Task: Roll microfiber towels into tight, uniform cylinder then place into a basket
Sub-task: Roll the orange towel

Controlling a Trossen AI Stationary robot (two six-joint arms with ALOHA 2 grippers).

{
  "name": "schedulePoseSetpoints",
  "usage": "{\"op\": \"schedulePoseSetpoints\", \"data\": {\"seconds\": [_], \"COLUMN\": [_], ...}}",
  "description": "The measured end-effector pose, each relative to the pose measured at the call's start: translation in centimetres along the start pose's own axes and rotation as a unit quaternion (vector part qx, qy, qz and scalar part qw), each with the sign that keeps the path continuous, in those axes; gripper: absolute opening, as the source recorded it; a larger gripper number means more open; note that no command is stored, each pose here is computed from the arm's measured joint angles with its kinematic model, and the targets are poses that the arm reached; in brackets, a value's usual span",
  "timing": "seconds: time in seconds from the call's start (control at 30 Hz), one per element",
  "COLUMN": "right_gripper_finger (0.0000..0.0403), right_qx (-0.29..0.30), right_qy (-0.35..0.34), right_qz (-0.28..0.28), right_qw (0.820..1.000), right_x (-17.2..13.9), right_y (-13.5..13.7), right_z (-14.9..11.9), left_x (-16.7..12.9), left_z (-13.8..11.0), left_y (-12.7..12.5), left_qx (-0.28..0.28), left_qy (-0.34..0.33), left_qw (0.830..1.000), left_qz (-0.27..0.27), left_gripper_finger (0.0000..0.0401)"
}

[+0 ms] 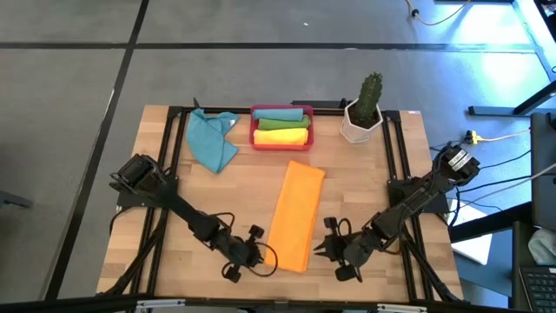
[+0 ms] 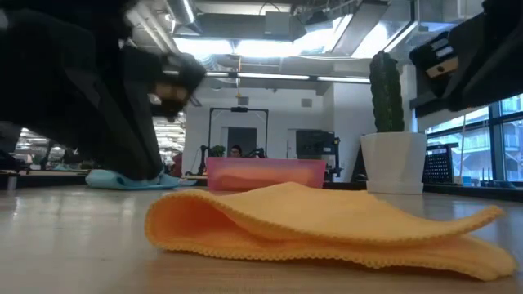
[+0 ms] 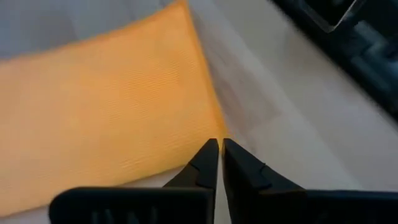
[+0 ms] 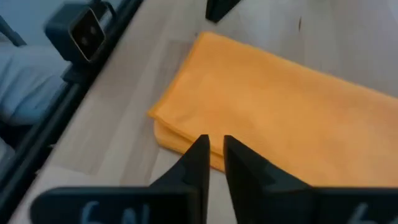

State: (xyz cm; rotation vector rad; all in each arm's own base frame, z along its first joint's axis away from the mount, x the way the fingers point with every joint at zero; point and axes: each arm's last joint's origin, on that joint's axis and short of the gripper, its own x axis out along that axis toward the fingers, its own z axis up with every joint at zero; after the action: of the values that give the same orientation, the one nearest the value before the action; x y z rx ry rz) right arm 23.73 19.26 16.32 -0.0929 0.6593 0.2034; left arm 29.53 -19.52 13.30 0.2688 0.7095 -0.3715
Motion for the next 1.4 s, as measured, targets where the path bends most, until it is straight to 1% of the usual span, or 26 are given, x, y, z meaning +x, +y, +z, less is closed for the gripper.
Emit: {"op": "schedulePoseSetpoints", "data": {"seconds": [0.13, 0.23, 0.4, 0.5, 0.67, 0.73, 0.87, 0.97, 1.07, 1.17, 1.33, 1.4], "right_gripper_finger": [0.0081, 0.0093, 0.0099, 0.01, 0.01, 0.01, 0.01, 0.01, 0.01, 0.01, 0.01, 0.01], "right_qx": [-0.002, -0.006, -0.011, -0.011, -0.01, -0.01, -0.011, -0.01, -0.011, -0.011, -0.011, -0.011], "right_qy": [-0.003, -0.007, -0.011, -0.011, -0.011, -0.011, -0.012, -0.012, -0.014, -0.016, -0.016, -0.016], "right_qz": [-0.015, -0.026, -0.035, -0.036, -0.036, -0.036, -0.04, -0.041, -0.046, -0.053, -0.053, -0.053], "right_qw": [1.0, 1.0, 0.999, 0.999, 0.999, 0.999, 0.999, 0.999, 0.999, 0.998, 0.998, 0.998], "right_x": [0.1, 0.2, 0.2, 0.2, 0.2, 0.2, 0.2, 0.2, 0.2, 0.2, 0.2, 0.2], "right_y": [-0.1, -0.2, -0.3, -0.3, -0.3, -0.3, -0.3, -0.4, -0.4, -0.4, -0.5, -0.5], "right_z": [-0.1, 0.0, 0.1, 0.1, 0.1, 0.1, 0.1, 0.1, 0.1, 0.1, 0.1, 0.1], "left_x": [-0.8, -1.0, -0.4, -0.2, 1.3, 2.0, 2.3, 2.0, 2.1, 2.9, 4.2, 4.4], "left_z": [1.6, 3.0, 3.9, 4.3, 3.9, 3.3, 2.7, 2.3, 2.4, 2.4, 2.1, 2.0], "left_y": [-1.3, -2.4, -3.6, -4.2, -4.4, -4.5, -5.0, -5.2, -5.2, -5.4, -5.8, -5.8], "left_qx": [0.069, 0.117, 0.198, 0.241, 0.262, 0.281, 0.31, 0.328, 0.34, 0.356, 0.393, 0.393], "left_qy": [0.031, 0.046, 0.086, 0.112, 0.137, 0.15, 0.168, 0.185, 0.183, 0.168, 0.156, 0.155], "left_qw": [0.996, 0.989, 0.969, 0.955, 0.945, 0.936, 0.925, 0.915, 0.91, 0.907, 0.892, 0.891], "left_qz": [0.053, 0.076, 0.122, 0.135, 0.144, 0.147, 0.14, 0.141, 0.151, 0.152, 0.16, 0.167], "left_gripper_finger": [0.001, 0.0016, 0.004, 0.0065, 0.0124, 0.0147, 0.0178, 0.0189, 0.0191, 0.0191, 0.0191, 0.0191]}}
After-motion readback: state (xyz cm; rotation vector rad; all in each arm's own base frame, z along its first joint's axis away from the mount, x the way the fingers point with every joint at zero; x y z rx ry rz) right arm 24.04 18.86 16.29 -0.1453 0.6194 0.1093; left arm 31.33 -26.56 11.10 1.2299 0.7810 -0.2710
